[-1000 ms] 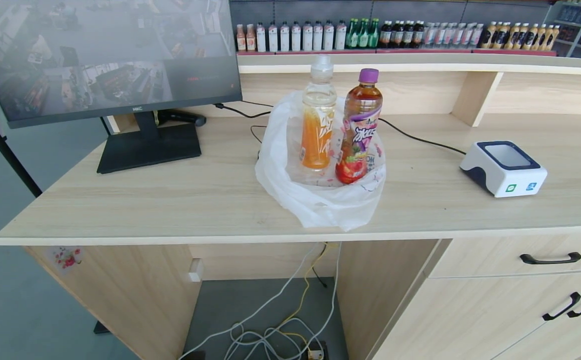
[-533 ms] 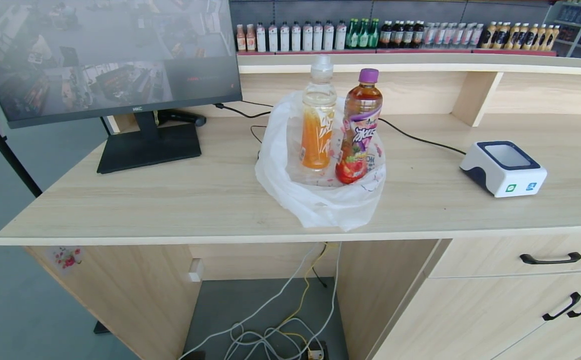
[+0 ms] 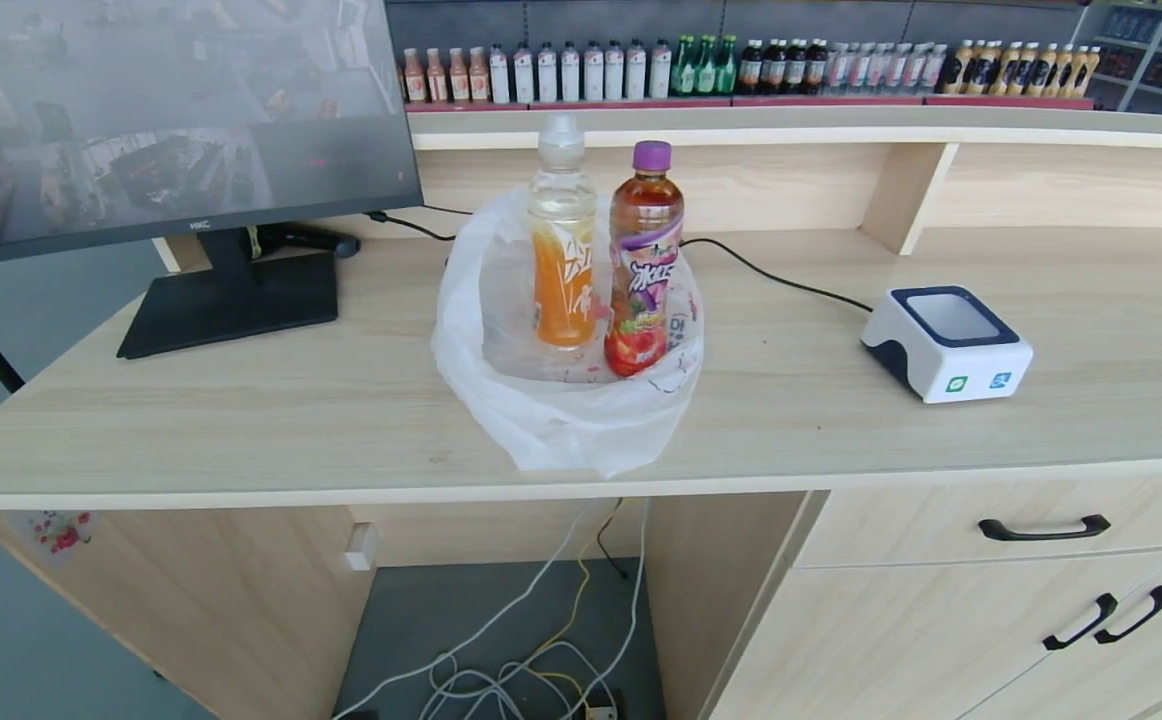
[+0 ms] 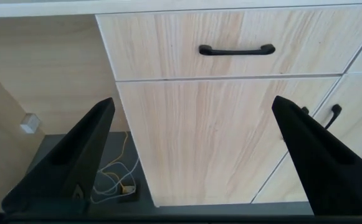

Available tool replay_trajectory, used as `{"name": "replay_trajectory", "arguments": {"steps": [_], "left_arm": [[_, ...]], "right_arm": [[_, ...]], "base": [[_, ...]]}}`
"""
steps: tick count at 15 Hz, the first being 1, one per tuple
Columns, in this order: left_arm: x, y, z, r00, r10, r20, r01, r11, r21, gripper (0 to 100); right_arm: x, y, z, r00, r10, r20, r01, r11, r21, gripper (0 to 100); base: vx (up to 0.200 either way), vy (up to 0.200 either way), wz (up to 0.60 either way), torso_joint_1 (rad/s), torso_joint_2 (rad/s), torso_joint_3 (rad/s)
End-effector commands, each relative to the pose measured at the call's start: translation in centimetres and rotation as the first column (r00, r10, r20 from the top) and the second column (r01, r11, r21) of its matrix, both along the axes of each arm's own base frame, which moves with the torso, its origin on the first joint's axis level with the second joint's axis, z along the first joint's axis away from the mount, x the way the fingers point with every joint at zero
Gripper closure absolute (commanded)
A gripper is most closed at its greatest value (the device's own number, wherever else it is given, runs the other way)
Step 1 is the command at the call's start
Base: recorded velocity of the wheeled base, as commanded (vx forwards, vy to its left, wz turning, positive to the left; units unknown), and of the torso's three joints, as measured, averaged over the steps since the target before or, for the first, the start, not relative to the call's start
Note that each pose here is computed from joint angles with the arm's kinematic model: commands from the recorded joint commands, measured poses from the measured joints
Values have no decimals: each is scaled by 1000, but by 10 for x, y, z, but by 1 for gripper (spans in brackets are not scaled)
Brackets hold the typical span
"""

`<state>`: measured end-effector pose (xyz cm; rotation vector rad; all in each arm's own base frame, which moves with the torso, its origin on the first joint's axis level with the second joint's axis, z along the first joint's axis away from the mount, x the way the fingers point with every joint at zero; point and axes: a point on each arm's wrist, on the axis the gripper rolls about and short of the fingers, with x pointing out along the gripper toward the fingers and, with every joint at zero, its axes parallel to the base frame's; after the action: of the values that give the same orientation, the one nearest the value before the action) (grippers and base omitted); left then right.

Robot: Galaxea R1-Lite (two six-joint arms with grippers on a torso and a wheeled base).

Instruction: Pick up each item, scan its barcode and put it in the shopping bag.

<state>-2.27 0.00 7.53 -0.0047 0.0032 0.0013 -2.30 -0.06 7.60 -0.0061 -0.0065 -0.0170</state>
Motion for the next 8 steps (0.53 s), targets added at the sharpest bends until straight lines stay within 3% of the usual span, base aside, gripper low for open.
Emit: {"name": "replay_trajectory", "arguments": {"steps": [1, 8], "left_arm": [[0, 0, 0, 1000, 2, 0, -2, 1000, -1, 0], [0, 0, 0, 1000, 2, 0, -2, 1000, -3, 0]], "right_arm": [[0, 0, 0, 1000, 0, -2, 0, 1000, 0, 0], [0, 0, 0, 1000, -3, -2, 3, 1000, 5, 0]], "base": [[0, -200, 0, 7, 2, 2], [0, -200, 0, 2, 2, 2]]}}
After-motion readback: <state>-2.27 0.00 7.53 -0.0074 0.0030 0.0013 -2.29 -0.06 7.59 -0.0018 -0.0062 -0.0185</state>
